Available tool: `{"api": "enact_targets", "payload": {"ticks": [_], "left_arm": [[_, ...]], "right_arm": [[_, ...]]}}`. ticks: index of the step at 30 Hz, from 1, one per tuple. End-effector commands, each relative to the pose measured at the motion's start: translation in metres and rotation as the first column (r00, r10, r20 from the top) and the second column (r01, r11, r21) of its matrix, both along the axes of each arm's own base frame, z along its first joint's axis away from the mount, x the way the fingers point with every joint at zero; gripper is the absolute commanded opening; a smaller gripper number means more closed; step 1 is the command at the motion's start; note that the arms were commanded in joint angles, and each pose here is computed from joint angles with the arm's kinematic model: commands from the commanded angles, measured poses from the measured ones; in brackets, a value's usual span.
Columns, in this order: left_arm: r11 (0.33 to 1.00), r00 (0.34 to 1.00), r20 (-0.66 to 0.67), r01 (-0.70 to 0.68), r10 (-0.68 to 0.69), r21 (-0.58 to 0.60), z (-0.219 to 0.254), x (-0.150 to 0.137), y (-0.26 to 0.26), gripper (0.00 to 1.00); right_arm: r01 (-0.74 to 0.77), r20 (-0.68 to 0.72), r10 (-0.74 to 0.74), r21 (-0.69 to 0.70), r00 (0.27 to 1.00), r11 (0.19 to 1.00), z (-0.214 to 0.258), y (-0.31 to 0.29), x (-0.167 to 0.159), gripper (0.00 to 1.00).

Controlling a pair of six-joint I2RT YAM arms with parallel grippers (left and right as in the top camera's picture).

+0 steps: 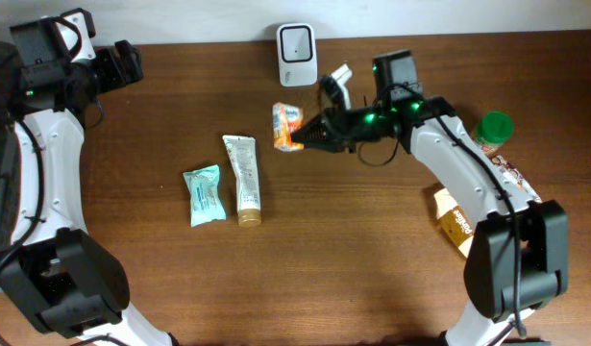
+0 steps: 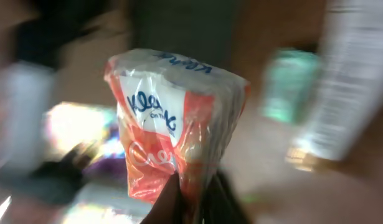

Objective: Scan the item barcode
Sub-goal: 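Raise the tissue packet to the barcode scanner with right gripper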

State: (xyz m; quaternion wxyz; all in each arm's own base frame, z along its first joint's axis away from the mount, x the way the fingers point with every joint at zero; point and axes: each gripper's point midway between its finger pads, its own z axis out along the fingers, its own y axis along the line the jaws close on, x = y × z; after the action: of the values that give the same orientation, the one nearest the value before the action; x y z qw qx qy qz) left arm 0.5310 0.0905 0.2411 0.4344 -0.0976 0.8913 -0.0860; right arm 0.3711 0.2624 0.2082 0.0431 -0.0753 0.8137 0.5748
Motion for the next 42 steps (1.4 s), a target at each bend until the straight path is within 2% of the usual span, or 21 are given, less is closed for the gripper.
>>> {"api": "enact_targets", "payload": {"ticks": [1,4,7,11,12,15,17,18,20,27,31,42], "left_arm": [[1.000,1.000,0.005,0.008,-0.008,0.021,0.001,0.002,0.001,0.99],[1.000,1.000,0.005,0.008,-0.008,0.021,0.001,0.002,0.001,0.99],[1.000,1.000,0.005,0.008,-0.008,0.021,0.001,0.002,0.001,0.99],[1.000,1.000,0.005,0.008,-0.008,0.021,0.001,0.002,0.001,0.99],[1.000,1.000,0.005,0.008,-0.008,0.021,0.001,0.002,0.001,0.99],[1.000,1.000,0.005,0.008,-0.008,0.021,0.001,0.002,0.001,0.99],[1.000,1.000,0.005,0.008,-0.008,0.021,0.001,0.002,0.001,0.99],[1.000,1.000,0.005,0.008,-0.008,0.021,0.001,0.002,0.001,0.99],[1.000,1.000,0.005,0.009,-0.009,0.021,0.001,0.002,0.001,0.99],[1.000,1.000,0.005,0.008,-0.008,0.021,0.001,0.002,0.001,0.99],[1.000,1.000,0.005,0.008,-0.008,0.021,0.001,0.002,0.001,0.99],[1.000,1.000,0.005,0.008,-0.008,0.021,0.001,0.002,0.001,0.99]], "right_arm": [[0.218,0.169,-0.158,-0.443,0.973,0.870,-0.059,-0.031,0.025,0.04],[0.263,0.217,-0.166,-0.570,0.962,0.778,-0.055,-0.047,0.029,0.04],[0.326,0.306,-0.151,-0.678,0.940,0.659,-0.022,-0.071,0.049,0.04],[0.394,0.424,-0.091,-0.713,0.901,0.580,0.022,-0.080,0.083,0.04],[0.424,0.476,-0.059,-0.711,0.877,0.561,0.031,-0.080,0.096,0.04],[0.566,0.643,0.047,-0.705,0.765,0.428,0.050,-0.085,0.140,0.04],[0.684,0.740,0.187,-0.670,0.646,0.289,0.053,-0.086,0.179,0.04],[0.736,0.765,0.268,-0.640,0.585,0.220,0.052,-0.084,0.199,0.04],[0.771,0.761,0.372,-0.616,0.532,0.159,0.046,-0.080,0.220,0.04],[0.800,0.638,0.669,-0.590,0.381,0.107,-0.008,-0.053,0.277,0.04],[0.796,0.537,0.775,-0.600,0.332,0.076,-0.039,-0.046,0.292,0.04],[0.761,0.473,0.813,-0.646,0.340,0.057,-0.070,-0.042,0.292,0.04]]}}
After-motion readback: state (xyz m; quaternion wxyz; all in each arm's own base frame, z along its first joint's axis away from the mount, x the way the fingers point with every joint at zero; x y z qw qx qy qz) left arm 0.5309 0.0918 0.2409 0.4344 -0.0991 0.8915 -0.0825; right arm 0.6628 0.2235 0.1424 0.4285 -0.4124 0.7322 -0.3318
